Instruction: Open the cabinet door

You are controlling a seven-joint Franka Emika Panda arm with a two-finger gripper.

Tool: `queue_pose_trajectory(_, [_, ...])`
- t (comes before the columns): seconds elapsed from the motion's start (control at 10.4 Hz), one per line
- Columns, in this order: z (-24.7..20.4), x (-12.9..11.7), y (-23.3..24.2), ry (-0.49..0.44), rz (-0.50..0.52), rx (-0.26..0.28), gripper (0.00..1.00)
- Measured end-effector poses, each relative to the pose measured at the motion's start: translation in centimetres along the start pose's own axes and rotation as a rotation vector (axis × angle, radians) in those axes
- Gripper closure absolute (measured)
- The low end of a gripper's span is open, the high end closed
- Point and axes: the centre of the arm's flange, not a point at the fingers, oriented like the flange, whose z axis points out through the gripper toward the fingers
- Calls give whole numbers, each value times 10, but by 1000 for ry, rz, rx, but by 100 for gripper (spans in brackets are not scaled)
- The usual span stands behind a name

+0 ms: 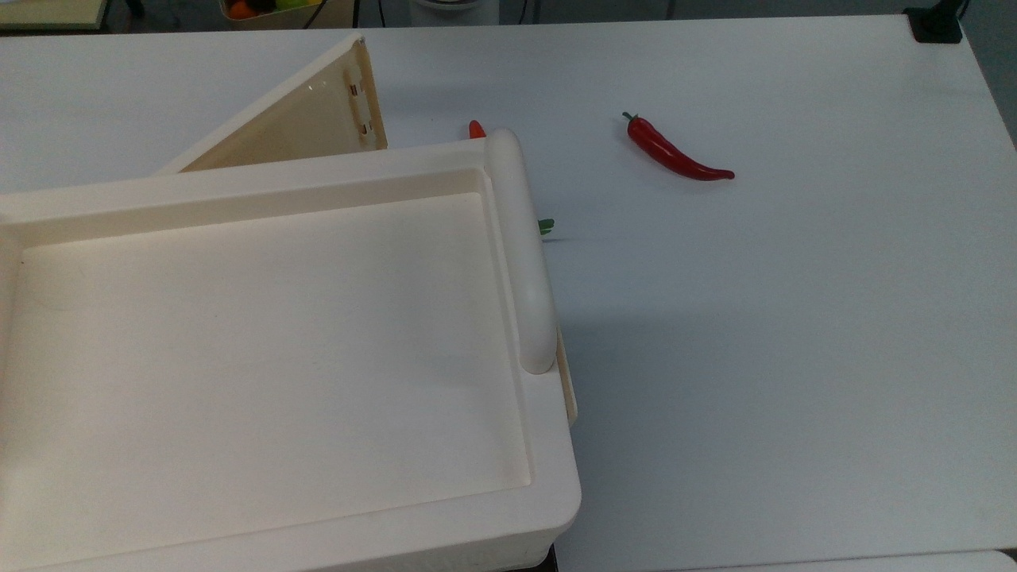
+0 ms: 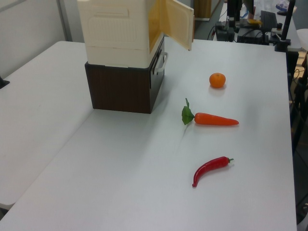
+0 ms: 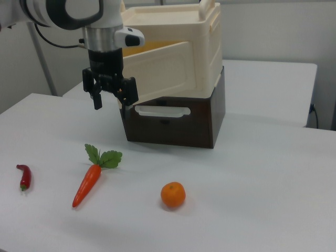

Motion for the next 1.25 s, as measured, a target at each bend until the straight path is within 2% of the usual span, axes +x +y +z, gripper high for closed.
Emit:
queue_pose_trajectory(0.1, [-7,-6,0,7,50,-20,0])
queue_pose_trajectory(0.38, [-19,-20,-15,1,73,-35,0])
queue_pose_trajectory(0.58, [-17,-16,-27,17,105,-44,0])
queue_pose_trajectory(1.25, [-8,-8,-32,36,102,-47,0])
